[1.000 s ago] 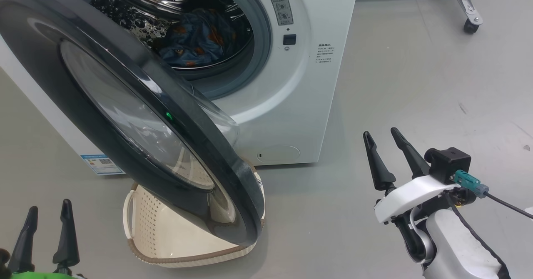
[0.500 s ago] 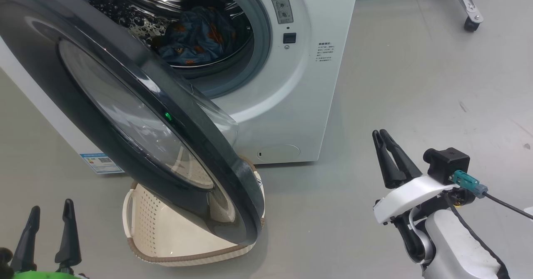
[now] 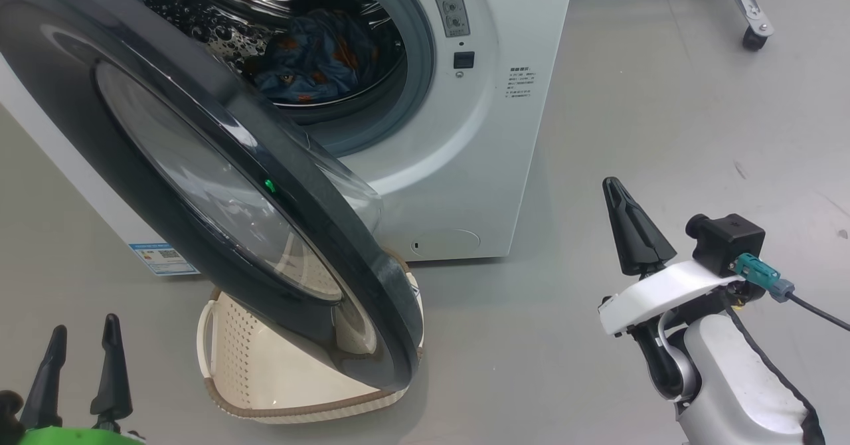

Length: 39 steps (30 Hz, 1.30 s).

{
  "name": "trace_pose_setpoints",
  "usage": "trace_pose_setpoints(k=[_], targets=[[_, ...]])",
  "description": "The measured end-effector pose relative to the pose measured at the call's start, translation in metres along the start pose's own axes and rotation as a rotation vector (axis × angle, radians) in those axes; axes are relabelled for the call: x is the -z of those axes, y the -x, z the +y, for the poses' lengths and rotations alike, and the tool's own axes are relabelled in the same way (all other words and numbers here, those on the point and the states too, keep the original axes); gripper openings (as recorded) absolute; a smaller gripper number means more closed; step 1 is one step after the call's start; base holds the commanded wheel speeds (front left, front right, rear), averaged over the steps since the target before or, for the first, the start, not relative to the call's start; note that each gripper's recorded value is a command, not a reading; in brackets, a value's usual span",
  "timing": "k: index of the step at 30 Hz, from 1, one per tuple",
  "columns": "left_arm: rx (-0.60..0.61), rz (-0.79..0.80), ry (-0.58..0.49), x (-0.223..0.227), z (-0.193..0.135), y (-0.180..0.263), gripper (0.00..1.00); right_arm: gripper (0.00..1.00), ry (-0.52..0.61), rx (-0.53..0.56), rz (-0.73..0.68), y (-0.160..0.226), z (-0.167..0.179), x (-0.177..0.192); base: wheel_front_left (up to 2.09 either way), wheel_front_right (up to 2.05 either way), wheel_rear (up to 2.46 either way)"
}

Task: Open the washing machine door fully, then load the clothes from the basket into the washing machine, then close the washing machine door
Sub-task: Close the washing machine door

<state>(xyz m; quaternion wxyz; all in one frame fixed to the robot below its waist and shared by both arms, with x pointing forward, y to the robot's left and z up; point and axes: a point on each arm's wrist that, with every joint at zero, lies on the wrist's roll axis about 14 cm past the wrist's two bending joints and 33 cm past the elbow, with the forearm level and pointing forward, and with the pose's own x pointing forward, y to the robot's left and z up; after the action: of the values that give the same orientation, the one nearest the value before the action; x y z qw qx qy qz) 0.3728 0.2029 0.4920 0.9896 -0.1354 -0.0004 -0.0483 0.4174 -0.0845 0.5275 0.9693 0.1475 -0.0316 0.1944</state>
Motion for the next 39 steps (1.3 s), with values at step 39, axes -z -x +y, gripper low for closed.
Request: trace_pose_setpoints(k=[39], targets=[[-0.147, -0.048, 0.013, -0.013, 0.034, 0.043, 1.0, 0.0, -0.104, -0.732, -0.306, 0.013, 0.228, -0.099, 0.0, 0.0, 0.0]])
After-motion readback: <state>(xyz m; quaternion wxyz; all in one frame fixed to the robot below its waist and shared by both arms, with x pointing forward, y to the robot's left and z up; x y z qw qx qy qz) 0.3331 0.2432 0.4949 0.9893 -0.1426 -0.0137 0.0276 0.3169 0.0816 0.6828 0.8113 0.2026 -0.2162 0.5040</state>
